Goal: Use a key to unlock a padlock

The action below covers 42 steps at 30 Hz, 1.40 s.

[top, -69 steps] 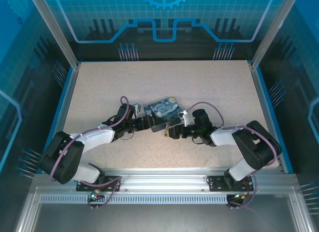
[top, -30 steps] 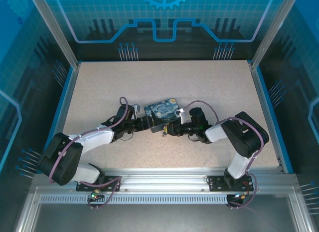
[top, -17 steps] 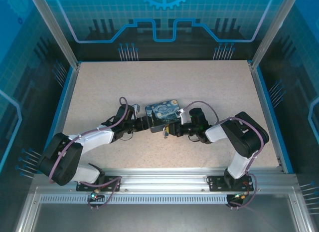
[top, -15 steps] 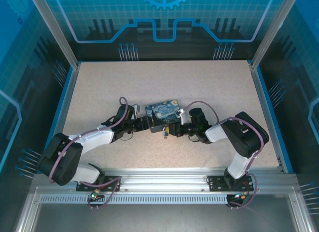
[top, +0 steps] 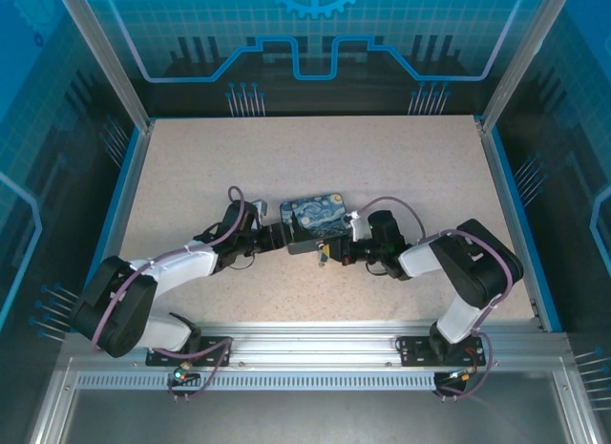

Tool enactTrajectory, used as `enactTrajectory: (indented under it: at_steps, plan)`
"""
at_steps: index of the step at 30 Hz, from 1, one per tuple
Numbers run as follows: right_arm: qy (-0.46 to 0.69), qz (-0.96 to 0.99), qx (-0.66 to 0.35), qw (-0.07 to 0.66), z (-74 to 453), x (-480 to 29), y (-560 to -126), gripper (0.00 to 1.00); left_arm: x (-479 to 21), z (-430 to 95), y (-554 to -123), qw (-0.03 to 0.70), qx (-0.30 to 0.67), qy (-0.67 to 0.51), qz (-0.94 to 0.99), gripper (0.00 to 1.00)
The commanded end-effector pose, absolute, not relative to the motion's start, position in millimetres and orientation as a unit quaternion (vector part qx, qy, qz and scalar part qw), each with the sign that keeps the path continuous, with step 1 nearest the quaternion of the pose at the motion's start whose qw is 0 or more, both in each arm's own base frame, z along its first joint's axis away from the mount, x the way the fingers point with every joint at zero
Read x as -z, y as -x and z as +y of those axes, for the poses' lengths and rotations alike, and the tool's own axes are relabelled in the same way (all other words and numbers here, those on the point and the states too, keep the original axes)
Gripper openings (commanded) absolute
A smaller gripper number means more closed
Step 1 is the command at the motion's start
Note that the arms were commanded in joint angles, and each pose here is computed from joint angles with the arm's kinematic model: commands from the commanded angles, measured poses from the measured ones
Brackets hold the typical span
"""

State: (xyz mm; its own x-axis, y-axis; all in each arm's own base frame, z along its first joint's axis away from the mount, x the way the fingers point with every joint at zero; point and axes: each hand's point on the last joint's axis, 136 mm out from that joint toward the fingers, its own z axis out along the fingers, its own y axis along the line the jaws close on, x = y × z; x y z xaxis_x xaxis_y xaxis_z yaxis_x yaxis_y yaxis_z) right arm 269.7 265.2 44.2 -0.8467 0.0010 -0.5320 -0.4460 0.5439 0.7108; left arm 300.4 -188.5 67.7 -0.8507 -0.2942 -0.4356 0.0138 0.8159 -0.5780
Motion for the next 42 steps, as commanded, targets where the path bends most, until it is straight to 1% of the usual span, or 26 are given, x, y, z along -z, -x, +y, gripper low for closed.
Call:
enactTrajectory:
  at_steps: [1,7,15,19,25,35,42]
  plan:
    - [0.118,0.843,-0.457,0.257,260,-50,-274,0.02,-44,-177,-281,0.23,0.256,0.082,0.935,0.73]
    - [0.073,0.835,-0.468,0.28,260,-62,-284,0.01,-45,-184,-277,0.23,0.258,0.074,0.936,0.72]
    - [0.019,0.835,-0.449,0.318,248,-73,-295,0.0,-47,-194,-272,0.231,0.262,0.067,0.935,0.73]
    - [0.004,0.833,-0.454,0.315,250,-75,-302,0.0,-50,-199,-271,0.231,0.266,0.061,0.934,0.73]
    - [-0.032,0.833,-0.454,0.314,249,-66,-313,0.0,-48,-203,-269,0.23,0.264,0.058,0.935,0.73]
    - [-0.061,0.827,-0.44,0.346,237,-66,-331,0.0,-41,-203,-270,0.228,0.266,0.059,0.935,0.74]
    - [-0.056,0.839,-0.415,0.348,223,-63,-327,0.0,-40,-195,-274,0.234,0.26,0.068,0.934,0.76]
